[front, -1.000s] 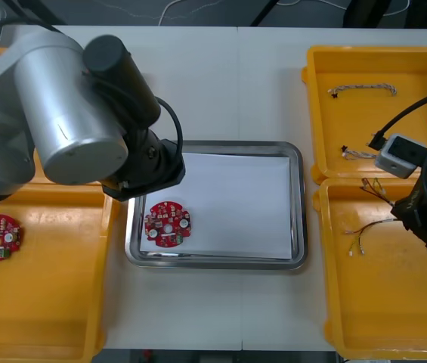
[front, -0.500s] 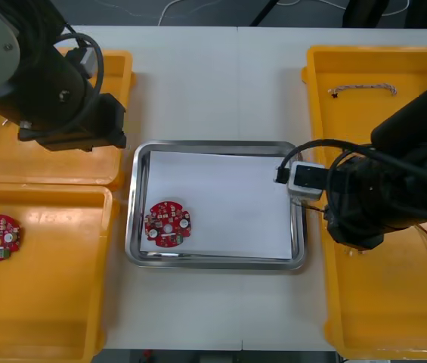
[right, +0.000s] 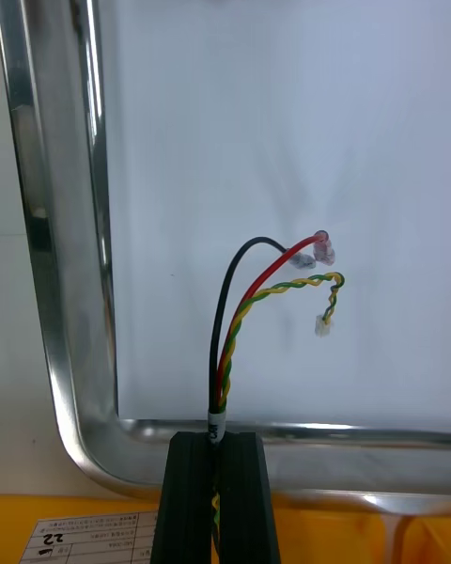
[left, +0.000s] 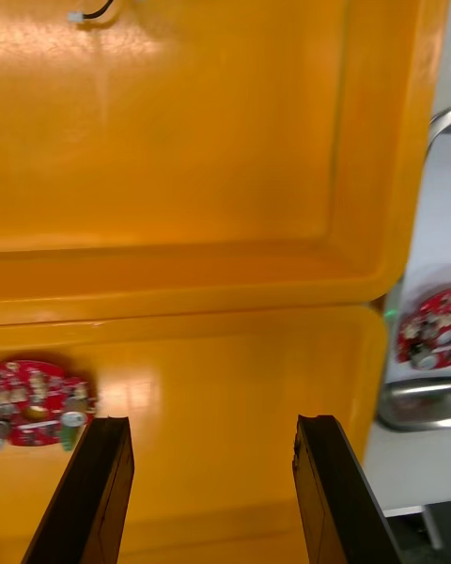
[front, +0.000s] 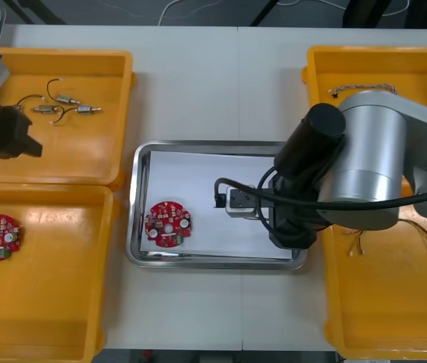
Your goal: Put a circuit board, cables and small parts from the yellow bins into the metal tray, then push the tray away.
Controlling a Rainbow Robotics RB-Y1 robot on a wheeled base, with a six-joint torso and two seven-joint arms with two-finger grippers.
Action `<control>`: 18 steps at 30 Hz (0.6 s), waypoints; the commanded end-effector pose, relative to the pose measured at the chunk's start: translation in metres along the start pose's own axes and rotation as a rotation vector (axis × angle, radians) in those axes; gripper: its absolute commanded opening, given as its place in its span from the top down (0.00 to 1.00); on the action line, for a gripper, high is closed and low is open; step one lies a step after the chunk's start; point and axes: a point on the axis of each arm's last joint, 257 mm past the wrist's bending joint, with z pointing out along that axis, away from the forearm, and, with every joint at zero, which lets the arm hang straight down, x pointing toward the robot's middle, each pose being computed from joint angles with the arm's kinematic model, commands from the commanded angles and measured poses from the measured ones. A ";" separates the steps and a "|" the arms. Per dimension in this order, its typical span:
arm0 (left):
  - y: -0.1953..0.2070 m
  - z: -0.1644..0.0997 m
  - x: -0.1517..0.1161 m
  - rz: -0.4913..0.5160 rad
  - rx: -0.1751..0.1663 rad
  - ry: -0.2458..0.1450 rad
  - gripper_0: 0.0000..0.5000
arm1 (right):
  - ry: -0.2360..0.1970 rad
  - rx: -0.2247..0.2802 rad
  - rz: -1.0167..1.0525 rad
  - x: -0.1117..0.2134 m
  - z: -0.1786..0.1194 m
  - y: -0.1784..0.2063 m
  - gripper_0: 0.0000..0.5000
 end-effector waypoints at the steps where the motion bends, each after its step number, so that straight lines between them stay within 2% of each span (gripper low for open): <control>1: 0.057 -0.014 0.024 -0.007 -0.096 -0.017 0.00 | -0.011 0.020 -0.106 -0.038 0.009 0.003 1.00; 10: 0.102 0.001 0.047 0.016 -0.114 -0.078 0.00 | -0.007 0.007 -0.126 -0.059 0.035 0.013 0.97; 15: 0.108 0.017 0.057 -0.017 -0.088 -0.127 0.00 | 0.006 -0.001 -0.120 -0.061 0.046 0.014 0.97; 18: 0.110 0.027 0.064 -0.039 -0.081 -0.133 0.00 | 0.009 0.009 -0.122 -0.062 0.055 0.015 0.94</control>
